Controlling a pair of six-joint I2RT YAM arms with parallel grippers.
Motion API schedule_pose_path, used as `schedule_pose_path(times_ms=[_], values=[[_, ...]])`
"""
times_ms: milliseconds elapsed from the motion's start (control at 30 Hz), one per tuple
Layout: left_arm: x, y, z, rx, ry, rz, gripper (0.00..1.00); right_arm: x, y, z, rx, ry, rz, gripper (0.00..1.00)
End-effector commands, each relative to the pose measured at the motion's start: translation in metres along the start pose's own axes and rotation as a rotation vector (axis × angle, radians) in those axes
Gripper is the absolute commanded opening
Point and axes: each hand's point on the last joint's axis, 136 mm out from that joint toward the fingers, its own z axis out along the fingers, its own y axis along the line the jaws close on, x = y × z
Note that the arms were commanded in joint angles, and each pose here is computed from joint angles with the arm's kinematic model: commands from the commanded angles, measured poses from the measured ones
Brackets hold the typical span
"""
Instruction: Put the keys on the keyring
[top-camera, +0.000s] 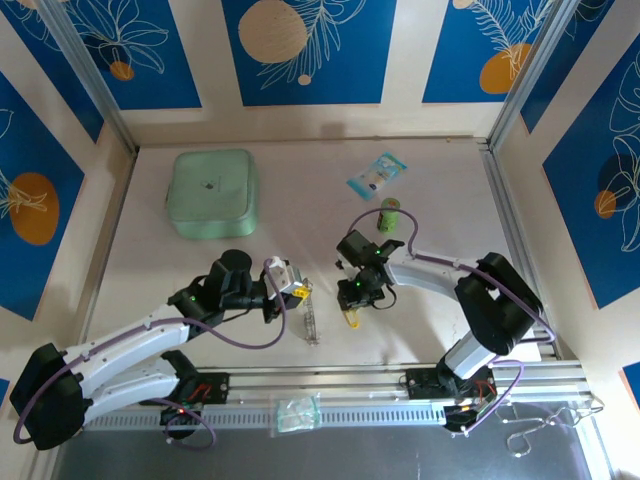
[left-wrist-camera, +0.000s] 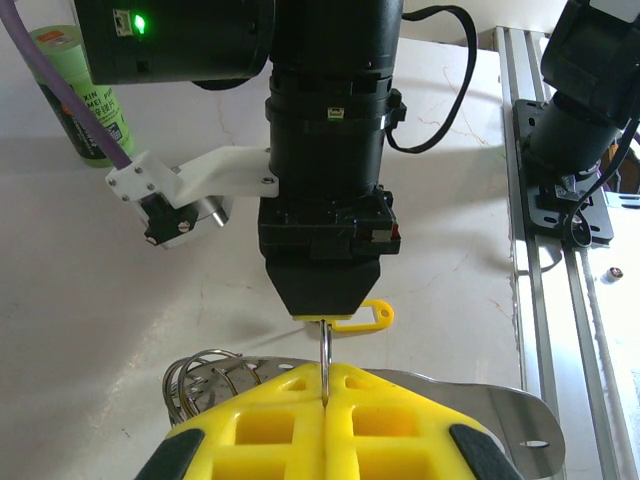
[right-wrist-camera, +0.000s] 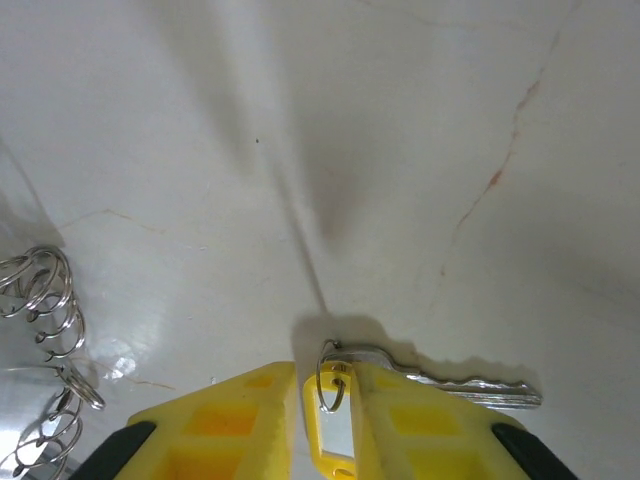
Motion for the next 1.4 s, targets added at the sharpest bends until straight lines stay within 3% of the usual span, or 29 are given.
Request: schedule_pose_path(times_ms=[0, 200, 633, 1200, 1367], values=[[-0.0108, -0.0081, -0.0004, 0.035, -0.031, 0.035, 0.0, 0.0004, -0.0002, -0.0013, 0.048, -0.001, -0.033, 0.25], [-0.0107, -0.0086, -0.0002, 0.039, -0.03, 0.034, 0.0, 0.0015, -0.006, 0.0007, 0.149, -0.013, -0.086, 0.25], [-0.0101, -0.0088, 0.0004, 0.042, -0.027, 0.033, 0.0, 0.002, -0.0027, 0.0017, 0.161, -0.012, -0.102, 0.13], [-0.01, -0.0094, 0.0004, 0.044, -0.027, 0.034, 0.0, 0.0017, -0.0005, -0.0012, 0.171, -0.027, -0.108, 0.14], [-0.0101, -0.0098, 0.0006, 0.047, -0.027, 0.033, 0.0, -0.0008, 0.0035, -0.0022, 0.154, -0.037, -0.113, 0.22]])
